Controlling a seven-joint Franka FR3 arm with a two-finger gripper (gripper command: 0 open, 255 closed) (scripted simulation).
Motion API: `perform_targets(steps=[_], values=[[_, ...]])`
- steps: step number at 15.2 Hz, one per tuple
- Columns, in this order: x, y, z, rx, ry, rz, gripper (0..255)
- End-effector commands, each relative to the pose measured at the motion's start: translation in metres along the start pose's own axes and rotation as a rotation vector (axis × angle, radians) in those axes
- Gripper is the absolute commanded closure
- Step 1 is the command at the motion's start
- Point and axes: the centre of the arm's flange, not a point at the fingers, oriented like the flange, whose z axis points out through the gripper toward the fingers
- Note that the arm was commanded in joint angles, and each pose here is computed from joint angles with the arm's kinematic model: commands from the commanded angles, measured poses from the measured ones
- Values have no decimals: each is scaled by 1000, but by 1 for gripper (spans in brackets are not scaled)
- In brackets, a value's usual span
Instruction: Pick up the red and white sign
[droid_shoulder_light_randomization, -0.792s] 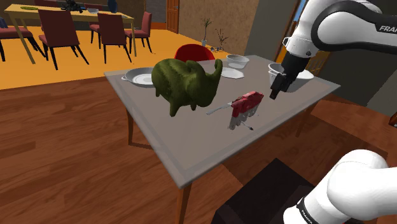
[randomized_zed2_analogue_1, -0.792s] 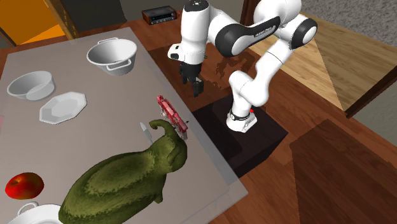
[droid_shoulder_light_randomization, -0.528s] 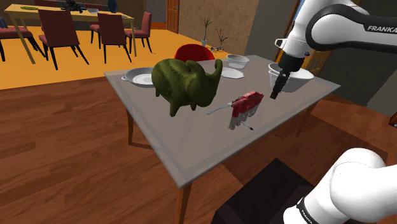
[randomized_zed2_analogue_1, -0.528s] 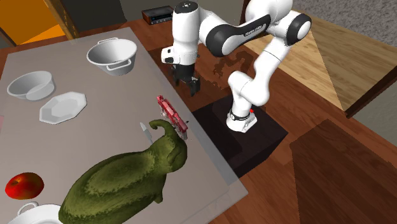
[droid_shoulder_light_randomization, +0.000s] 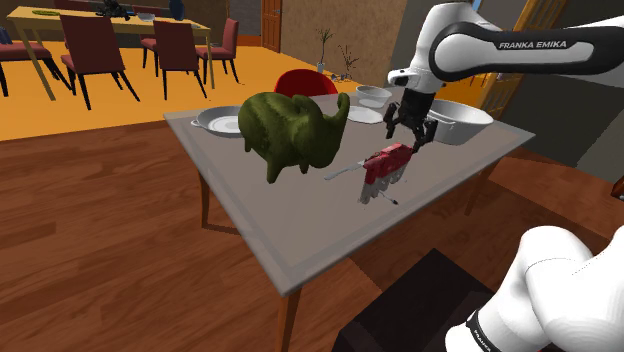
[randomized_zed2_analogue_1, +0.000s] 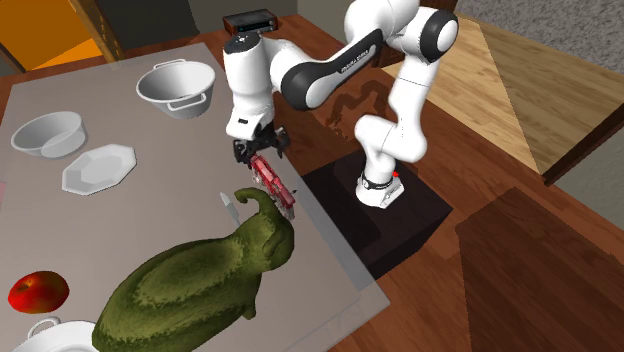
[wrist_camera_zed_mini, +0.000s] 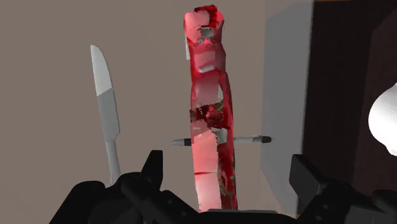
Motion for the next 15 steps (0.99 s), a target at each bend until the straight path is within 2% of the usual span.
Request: perform_targets(steps=[1, 7, 9, 10, 15], values=[[4, 8, 9, 4, -1, -109, 0], [5, 8, 44, 4, -1, -109, 0], [5, 8, 44, 4, -1, -109, 0], [5, 8, 43, 4, -1, -109, 255], [5, 8, 44, 4, -1, -109, 255]])
